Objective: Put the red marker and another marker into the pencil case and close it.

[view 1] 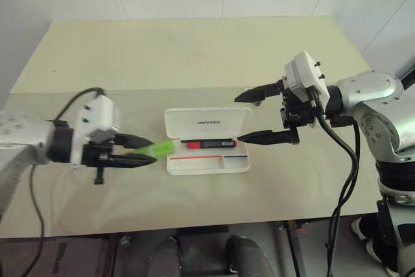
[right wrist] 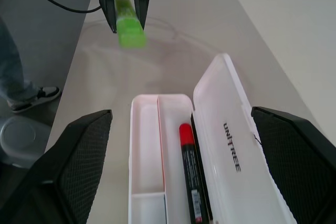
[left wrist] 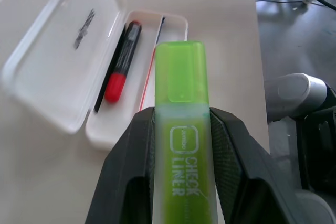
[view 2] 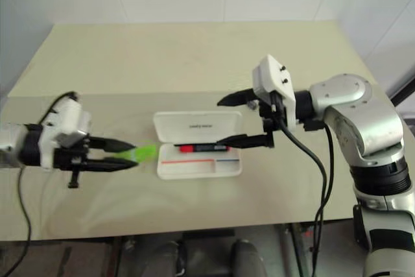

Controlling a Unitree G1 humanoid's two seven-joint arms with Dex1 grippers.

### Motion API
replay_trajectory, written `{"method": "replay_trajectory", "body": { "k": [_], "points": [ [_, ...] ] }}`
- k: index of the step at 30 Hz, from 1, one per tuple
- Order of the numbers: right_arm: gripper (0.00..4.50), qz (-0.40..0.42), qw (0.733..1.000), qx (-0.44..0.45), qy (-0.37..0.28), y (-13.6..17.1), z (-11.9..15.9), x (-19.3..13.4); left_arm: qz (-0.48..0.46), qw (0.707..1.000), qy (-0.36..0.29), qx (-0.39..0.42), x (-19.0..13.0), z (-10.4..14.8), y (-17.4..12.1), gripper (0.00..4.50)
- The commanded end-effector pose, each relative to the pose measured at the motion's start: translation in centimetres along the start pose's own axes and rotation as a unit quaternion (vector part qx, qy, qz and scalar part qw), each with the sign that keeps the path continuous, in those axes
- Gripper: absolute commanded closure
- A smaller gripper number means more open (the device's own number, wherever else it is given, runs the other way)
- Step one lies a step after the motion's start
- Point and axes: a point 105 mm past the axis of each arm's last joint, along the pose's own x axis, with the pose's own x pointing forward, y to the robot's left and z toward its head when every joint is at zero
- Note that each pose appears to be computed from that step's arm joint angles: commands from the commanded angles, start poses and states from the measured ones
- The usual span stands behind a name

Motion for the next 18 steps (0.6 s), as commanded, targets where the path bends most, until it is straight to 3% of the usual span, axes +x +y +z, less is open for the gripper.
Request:
{"method": "replay_trajectory", "body": {
  "k": [1,10,18],
  "points": [
    [0.00,0.008,1.000,-0.030,0.006,0.9,0.7,-0.5,0.035,0.999,-0.004,0.019,3.1,0.3,1.5,3.40],
    [0.00,0.013,0.996,-0.022,0.082,2.6,-2.6,-1.0,-0.014,0.995,0.016,0.094,8.7,0.3,1.2,3.40],
    [0.00,0.004,0.996,-0.021,0.083,2.5,-2.9,-0.9,-0.006,0.994,0.052,0.095,10.6,-1.1,1.8,3.40]
  ]
}}
